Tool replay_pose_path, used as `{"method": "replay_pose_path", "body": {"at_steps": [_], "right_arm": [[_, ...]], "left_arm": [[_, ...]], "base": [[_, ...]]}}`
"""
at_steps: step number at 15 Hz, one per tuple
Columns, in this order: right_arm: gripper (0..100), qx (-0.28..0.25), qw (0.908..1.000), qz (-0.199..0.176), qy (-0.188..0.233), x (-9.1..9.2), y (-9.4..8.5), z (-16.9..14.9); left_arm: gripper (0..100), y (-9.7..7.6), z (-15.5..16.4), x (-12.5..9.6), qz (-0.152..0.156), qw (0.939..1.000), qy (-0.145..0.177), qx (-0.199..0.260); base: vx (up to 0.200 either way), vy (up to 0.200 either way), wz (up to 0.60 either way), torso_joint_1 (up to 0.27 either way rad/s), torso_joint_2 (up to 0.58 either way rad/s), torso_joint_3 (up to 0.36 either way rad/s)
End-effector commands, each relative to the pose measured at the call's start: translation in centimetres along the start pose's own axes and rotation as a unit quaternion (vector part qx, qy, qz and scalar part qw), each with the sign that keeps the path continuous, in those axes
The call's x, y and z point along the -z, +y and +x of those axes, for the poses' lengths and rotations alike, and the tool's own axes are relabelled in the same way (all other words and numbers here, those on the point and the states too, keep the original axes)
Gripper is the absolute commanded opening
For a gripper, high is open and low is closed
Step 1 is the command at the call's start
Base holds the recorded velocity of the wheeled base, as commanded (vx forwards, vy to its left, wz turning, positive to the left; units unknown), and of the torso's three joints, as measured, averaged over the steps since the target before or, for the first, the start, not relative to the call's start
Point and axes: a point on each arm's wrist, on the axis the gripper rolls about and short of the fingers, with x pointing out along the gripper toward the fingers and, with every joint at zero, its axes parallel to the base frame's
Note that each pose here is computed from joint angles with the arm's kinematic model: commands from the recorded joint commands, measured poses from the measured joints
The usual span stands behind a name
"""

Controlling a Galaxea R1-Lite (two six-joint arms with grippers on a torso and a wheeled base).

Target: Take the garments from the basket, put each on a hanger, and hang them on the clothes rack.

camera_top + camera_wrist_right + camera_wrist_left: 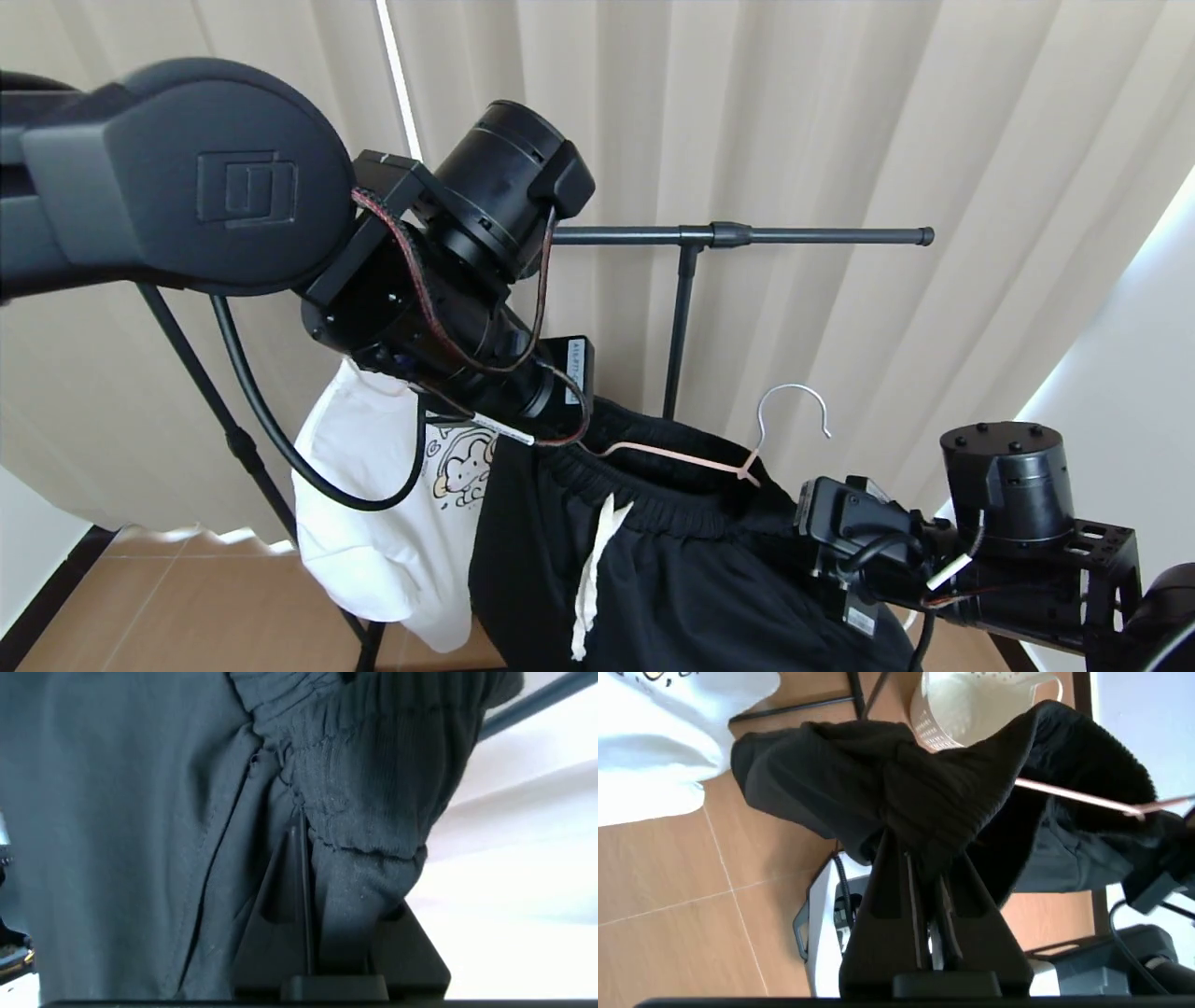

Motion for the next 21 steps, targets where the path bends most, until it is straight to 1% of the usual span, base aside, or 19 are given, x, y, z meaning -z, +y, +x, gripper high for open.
{"method": "replay_pose_path", "body": {"at_steps": [1,4,6,7,8,9,10,11,13,14,15,16,19,21], "right_arm": [[0,0.0,0.9999,0.002,0.015,0.4,0.0,0.9],[0,0.027,0.9996,0.001,-0.006,0.1,-0.5,1.6],[0,0.046,0.9982,0.019,-0.034,-0.5,-0.8,1.5],[0,0.046,0.9982,0.019,-0.034,-0.5,-0.8,1.5],[0,0.052,0.9969,0.025,-0.053,-1.0,-0.8,1.2],[0,0.053,0.9968,0.025,-0.054,-1.0,-0.9,1.2],[0,0.056,0.9952,0.025,-0.076,-1.7,-0.6,1.4],[0,0.057,0.9942,0.029,-0.086,-1.9,-0.3,1.6],[0,0.054,0.9944,0.029,-0.086,-1.8,0.0,2.0],[0,0.052,0.995,0.029,-0.08,-1.6,0.2,2.2],[0,0.058,0.9948,0.028,-0.079,-1.6,0.3,2.4],[0,0.059,0.9951,0.029,-0.074,-1.5,0.4,2.8],[0,0.069,0.9946,0.028,-0.072,-0.7,0.6,4.1],[0,0.074,0.9937,0.028,-0.08,-0.7,0.6,4.2]], "left_arm": [[0,-0.1,-0.4,-0.1,0.001,1.0,-0.004,0.004],[0,-0.6,-0.4,0.5,0.01,0.9999,0.004,0.006],[0,-1.4,0.2,1.7,0.028,0.9993,0.025,0.006],[0,-1.4,0.2,1.7,0.028,0.9993,0.025,0.006],[0,-2.6,1.3,3.0,0.042,0.9979,0.049,0.004],[0,-2.7,1.3,3.0,0.042,0.9979,0.049,0.004],[0,-3.8,2.2,3.9,0.039,0.9972,0.063,0.005],[0,-4.3,2.4,4.2,0.043,0.9968,0.066,0.008],[0,-5.1,2.1,4.6,0.051,0.9962,0.068,0.021],[0,-5.2,1.9,4.6,0.049,0.9957,0.071,0.035],[0,-5.5,1.4,4.3,0.034,0.9954,0.071,0.054],[0,-5.5,1.2,4.1,0.024,0.9957,0.068,0.058],[0,-5.4,0.6,3.8,0.018,0.9965,0.051,0.064],[0,-5.0,0.2,3.9,0.018,0.9965,0.053,0.062]], "base": [[0.0,0.0,0.0,0.0,0.0,0.0],[0.0,0.0,0.0,0.0,0.0,0.0],[0.0,0.0,0.0,0.0,0.0,0.0],[0.0,0.0,0.0,0.0,0.0,0.0],[0.0,0.0,0.0,0.0,0.0,0.0],[0.0,0.0,0.0,0.0,0.0,0.0],[0.0,0.0,0.0,0.0,0.0,0.0],[0.0,0.0,0.0,0.0,0.0,0.0],[0.0,0.0,0.0,0.0,0.0,0.0],[0.0,0.0,0.0,0.0,0.0,0.0],[0.0,0.0,0.0,0.0,0.0,0.0],[0.0,0.0,0.0,0.0,0.0,0.0],[0.0,0.0,0.0,0.0,0.0,0.0],[0.0,0.0,0.0,0.0,0.0,0.0]]}}
